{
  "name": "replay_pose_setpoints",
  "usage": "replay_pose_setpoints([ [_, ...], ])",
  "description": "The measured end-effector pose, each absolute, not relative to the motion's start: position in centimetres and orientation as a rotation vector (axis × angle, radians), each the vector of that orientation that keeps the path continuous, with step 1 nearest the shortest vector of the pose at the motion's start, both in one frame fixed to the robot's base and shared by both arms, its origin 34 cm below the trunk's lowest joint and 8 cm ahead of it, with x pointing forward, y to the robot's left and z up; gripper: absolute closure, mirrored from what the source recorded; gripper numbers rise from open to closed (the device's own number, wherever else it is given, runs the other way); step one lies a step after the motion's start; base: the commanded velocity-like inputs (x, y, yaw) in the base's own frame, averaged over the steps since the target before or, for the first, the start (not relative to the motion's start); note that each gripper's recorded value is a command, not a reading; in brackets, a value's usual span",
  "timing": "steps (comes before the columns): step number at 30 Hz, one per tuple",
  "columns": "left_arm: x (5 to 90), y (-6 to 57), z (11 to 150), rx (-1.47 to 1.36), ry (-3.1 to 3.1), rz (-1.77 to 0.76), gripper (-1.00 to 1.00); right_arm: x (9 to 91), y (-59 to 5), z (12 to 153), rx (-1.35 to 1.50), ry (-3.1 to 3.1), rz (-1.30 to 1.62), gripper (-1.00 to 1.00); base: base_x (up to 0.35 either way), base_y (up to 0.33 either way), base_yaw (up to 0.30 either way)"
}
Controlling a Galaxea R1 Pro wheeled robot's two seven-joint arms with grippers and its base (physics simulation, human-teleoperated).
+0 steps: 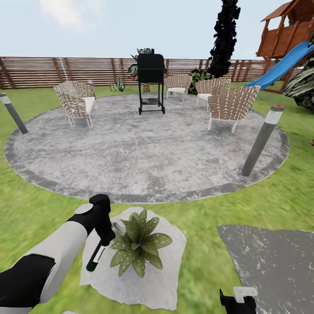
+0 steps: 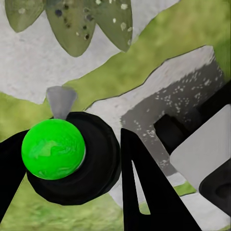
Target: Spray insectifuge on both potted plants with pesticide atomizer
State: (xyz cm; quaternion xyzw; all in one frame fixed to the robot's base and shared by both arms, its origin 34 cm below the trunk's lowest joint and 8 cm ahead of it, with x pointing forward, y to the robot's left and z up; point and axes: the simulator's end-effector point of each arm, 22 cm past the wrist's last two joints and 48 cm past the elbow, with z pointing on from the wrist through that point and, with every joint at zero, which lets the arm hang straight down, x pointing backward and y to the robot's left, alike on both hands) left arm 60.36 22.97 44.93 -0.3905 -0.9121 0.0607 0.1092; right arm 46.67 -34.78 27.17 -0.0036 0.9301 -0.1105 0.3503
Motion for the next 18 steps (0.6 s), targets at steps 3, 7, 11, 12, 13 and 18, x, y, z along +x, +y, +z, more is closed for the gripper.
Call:
replay_pose_setpoints([
  [3, 60.25, 22.60, 44.87, -1.154, -2.679, 0.183, 1.00, 46.65, -35.03, 27.22, -0.010, 2.408, -0.291, -1.00, 0.281, -0.155, 0.015],
  [7, 60.22, 22.56, 44.74, -1.158, -2.677, 0.178, 1.00, 46.64, -35.15, 27.19, -0.010, 2.409, -0.293, -1.00, 0.227, -0.150, 0.001],
  [11, 60.17, 22.87, 44.66, -1.152, -2.677, 0.175, 1.00, 46.66, -35.14, 27.19, -0.011, 2.409, -0.293, -1.00, 0.047, -0.030, 0.000],
  [12, 60.15, 23.08, 44.64, -1.148, -2.678, 0.172, 1.00, 46.68, -35.16, 27.21, -0.009, 2.408, -0.293, -1.00, 0.005, -0.003, 0.005],
  [13, 60.12, 23.19, 44.61, -1.146, -2.678, 0.171, 1.00, 46.67, -35.14, 27.19, -0.010, 2.408, -0.292, -1.00, 0.003, -0.002, 0.082],
  [18, 59.99, 23.09, 44.53, -1.145, -2.676, 0.175, 1.00, 46.65, -34.91, 27.15, -0.010, 2.410, -0.289, -1.00, 0.001, 0.000, 0.221],
])
